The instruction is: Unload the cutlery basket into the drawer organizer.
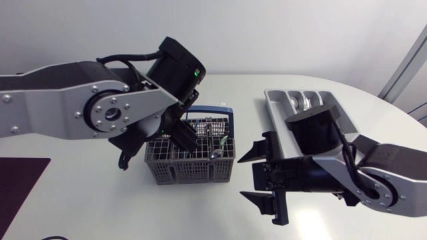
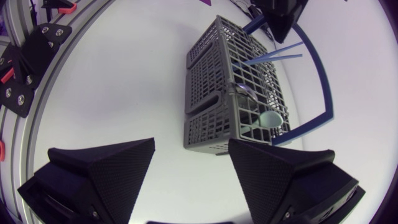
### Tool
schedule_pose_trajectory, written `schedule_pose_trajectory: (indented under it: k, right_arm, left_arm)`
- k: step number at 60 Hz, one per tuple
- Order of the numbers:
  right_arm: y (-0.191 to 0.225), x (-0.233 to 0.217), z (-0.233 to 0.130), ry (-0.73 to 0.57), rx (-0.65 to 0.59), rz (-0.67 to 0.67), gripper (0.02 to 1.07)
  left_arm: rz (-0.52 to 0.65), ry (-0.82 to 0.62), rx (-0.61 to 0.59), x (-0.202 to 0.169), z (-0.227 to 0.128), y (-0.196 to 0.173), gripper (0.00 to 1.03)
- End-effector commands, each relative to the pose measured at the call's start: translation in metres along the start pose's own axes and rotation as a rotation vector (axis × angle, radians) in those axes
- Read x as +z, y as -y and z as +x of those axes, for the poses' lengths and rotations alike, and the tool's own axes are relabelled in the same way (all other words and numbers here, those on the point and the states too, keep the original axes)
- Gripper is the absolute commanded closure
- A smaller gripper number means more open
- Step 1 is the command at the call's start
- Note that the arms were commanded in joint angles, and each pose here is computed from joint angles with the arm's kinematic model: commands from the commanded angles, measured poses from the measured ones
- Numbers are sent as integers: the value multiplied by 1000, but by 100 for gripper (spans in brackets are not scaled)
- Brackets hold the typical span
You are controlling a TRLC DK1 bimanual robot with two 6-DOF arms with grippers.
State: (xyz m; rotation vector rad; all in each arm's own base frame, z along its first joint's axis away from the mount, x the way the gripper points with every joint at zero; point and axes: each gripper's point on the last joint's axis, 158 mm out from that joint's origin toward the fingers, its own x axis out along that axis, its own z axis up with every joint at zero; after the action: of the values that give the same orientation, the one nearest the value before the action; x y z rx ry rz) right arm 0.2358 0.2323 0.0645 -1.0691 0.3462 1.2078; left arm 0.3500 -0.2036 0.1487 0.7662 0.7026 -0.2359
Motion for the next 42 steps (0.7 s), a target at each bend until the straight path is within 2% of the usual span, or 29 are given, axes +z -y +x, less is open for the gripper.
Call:
schedule_pose_trajectory:
  k: [1, 6, 14, 42]
  right_arm:
    - [2, 10, 5, 20, 10, 25, 55]
    - [0, 14, 9, 30, 20, 28, 72]
    - [-1, 19, 19, 38, 32, 39, 88]
    - [23, 13, 51, 24, 16, 62, 89]
  left_arm:
    - [49, -30, -22, -6, 15, 12, 9]
    - [55, -20, -22, -1, 19, 14, 9]
    - [56, -2, -15, 6, 24, 11, 9]
    - [67, 92, 49, 35, 40, -16, 9]
